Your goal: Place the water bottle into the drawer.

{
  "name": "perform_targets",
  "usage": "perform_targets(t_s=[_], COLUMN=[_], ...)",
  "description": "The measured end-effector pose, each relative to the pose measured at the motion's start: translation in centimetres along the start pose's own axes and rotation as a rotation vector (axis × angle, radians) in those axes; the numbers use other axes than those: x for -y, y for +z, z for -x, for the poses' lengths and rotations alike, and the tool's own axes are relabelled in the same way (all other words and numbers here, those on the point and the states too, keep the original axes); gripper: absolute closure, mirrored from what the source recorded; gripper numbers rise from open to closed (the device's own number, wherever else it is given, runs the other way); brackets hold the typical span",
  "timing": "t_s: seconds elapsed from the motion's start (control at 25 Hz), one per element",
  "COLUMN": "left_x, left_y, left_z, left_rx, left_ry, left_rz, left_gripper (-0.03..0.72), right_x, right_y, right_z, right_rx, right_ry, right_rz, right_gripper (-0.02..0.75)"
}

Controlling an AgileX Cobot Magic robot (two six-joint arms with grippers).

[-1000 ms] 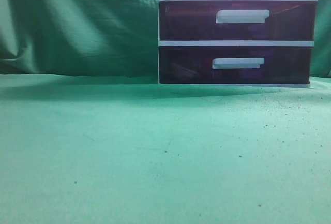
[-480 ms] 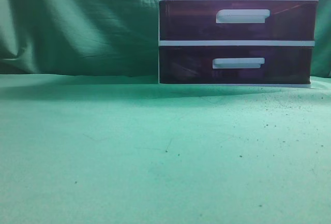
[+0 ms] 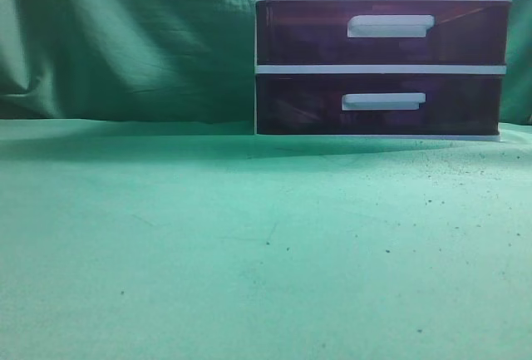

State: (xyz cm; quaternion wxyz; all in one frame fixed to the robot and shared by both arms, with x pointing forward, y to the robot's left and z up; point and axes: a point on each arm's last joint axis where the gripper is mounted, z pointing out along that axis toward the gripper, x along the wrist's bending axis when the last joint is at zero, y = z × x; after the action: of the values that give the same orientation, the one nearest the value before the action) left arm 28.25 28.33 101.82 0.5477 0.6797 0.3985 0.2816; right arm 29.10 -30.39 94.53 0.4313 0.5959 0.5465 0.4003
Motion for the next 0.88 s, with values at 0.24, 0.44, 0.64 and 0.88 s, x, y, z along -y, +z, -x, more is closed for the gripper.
perform_targets(t_s=[0.24,0.44,0.64,0.88], left_x=[1.2,4.4,4.7,5.9], left_y=[-0.2,1.2,1.0,0.9], left_z=[-1.3,-2.4,-2.9,-3.3], left_rx=[-0.284,-0.512,-0.62,-0.67], left_ry=[-0.04,-0.063,-0.073,-0.119], left_rz=[0.061,0.175,0.196,0.071], left_gripper=[0.688,0.688,0.688,0.688], right_x=[0.0,0.0,0.0,0.0], right_y=[0.0,0.0,0.0,0.0], right_z=[0.0,0.0,0.0,0.0], right_rx=[0.0,0.0,0.0,0.0], right_ry=[-0.002,-0.002,-0.002,-0.002], right_rz=[-0.002,-0.002,-0.002,-0.002], right_gripper=[0.738,0.738,0.738,0.738])
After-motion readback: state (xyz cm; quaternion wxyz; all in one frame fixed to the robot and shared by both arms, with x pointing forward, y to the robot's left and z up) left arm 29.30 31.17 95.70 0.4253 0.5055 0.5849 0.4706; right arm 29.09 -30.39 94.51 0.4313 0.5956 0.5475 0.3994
